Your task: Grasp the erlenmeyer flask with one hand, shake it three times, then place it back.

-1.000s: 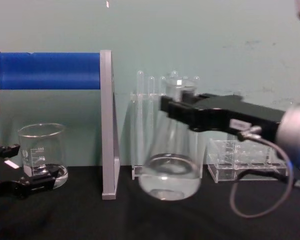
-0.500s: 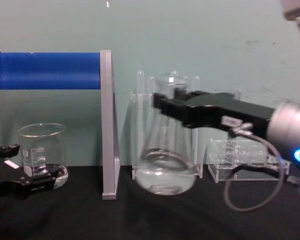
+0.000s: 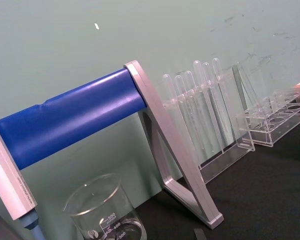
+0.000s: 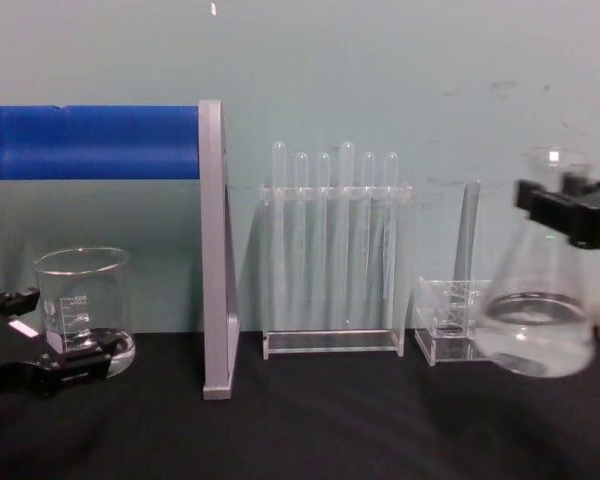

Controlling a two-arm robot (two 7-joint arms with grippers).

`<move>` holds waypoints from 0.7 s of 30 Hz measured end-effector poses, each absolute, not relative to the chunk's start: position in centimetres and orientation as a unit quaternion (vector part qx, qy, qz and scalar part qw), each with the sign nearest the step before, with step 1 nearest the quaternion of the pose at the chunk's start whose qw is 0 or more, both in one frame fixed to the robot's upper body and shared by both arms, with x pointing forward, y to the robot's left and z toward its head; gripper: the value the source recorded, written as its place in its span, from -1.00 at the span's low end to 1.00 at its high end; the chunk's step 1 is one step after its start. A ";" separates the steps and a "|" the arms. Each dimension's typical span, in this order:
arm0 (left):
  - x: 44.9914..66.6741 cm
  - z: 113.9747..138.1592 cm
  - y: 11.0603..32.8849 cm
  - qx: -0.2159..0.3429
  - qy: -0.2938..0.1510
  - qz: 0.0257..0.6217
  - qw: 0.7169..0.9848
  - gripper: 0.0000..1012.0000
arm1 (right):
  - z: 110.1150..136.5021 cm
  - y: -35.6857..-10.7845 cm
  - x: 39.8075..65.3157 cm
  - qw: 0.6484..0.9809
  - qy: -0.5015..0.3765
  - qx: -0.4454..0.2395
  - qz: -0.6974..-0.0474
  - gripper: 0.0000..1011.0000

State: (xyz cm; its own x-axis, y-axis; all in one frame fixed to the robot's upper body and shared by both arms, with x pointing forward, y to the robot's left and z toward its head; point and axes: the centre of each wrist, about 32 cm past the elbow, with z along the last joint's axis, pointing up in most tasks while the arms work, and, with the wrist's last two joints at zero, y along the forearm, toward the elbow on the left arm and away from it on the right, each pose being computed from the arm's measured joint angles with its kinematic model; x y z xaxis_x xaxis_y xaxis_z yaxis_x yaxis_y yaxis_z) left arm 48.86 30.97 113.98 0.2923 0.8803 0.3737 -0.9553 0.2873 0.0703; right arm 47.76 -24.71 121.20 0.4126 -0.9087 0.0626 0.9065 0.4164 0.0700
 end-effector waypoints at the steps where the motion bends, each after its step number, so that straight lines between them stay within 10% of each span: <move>1: 48.9 114.0 31.0 0.141 -0.132 0.580 0.791 0.98 | 121.2 -24.9 47.6 0.837 -0.046 0.012 -0.545 -0.10; 13: 48.9 114.0 31.0 0.141 -0.132 0.580 0.791 0.98 | 121.4 -25.5 47.0 0.829 -0.051 0.014 -0.557 -0.10; 21: 48.9 114.0 31.0 0.141 -0.132 0.580 0.791 0.98 | 121.3 -22.3 48.6 0.881 -0.046 0.015 -0.470 -0.10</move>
